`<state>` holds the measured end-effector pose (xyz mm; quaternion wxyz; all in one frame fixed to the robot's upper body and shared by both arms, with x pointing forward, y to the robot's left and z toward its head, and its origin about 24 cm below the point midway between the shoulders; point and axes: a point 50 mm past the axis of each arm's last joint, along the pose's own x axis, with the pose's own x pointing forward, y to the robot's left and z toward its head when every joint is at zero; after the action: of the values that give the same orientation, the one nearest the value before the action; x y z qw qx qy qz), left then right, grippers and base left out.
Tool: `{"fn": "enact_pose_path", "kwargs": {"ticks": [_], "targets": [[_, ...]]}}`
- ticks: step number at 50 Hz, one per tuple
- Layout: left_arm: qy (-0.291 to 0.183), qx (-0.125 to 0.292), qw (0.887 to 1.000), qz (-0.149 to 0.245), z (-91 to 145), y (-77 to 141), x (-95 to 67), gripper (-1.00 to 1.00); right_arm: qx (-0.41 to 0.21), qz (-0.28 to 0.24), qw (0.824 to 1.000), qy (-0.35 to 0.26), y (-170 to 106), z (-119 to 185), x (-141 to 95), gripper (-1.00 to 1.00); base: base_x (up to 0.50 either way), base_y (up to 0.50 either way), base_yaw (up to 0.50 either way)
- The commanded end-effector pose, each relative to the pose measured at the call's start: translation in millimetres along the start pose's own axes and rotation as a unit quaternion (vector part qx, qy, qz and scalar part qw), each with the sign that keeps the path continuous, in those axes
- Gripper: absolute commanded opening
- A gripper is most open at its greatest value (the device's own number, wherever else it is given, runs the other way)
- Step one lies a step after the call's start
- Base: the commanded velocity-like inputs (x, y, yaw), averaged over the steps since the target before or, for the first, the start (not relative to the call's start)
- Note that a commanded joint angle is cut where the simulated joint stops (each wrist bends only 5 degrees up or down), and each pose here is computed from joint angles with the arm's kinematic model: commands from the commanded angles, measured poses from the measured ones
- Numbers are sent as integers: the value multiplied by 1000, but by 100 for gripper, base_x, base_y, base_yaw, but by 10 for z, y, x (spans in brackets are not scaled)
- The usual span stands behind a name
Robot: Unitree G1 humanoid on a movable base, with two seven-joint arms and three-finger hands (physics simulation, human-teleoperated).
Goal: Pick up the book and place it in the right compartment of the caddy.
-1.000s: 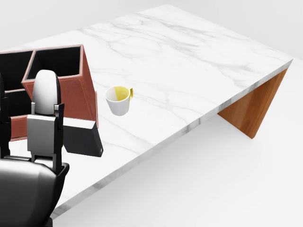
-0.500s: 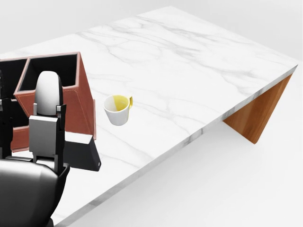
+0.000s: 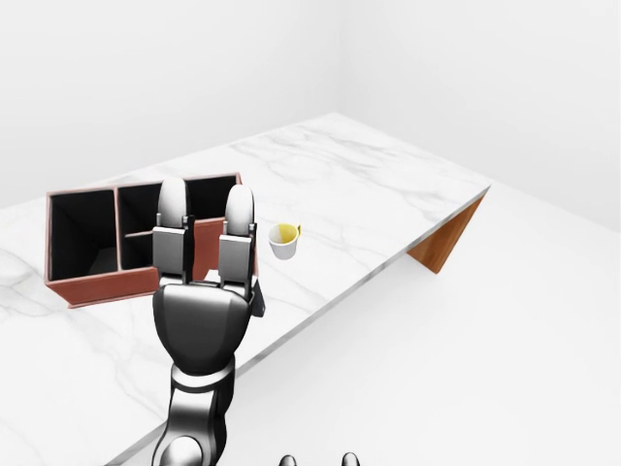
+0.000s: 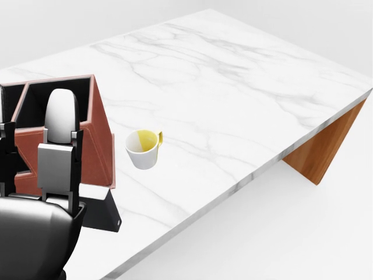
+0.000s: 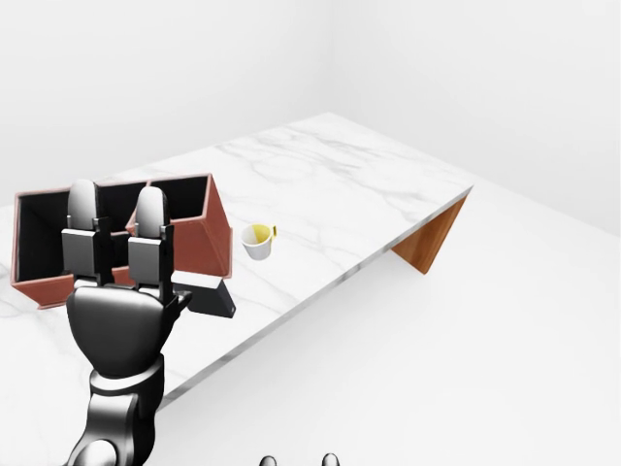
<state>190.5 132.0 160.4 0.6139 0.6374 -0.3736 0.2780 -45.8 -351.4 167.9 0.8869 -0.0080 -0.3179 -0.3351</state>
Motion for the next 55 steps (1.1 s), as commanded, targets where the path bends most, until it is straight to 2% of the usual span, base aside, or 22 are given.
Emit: {"fn": "enact_pose_path", "kwargs": {"ticks": [1,25,55], "targets": [[0,0,1000,-2,0,-14,1,100,1,-1,1000,-1,-3,1,1,100,0,0,0],[0,-2,1000,-1,2,-11,3,100,-2,18,1000,8,21,-34,-21,100,0,0,0],[3,-3,1000,3,-7,-1,13,100,2,16,1000,2,20,-12,-14,100,0,0,0]]}}
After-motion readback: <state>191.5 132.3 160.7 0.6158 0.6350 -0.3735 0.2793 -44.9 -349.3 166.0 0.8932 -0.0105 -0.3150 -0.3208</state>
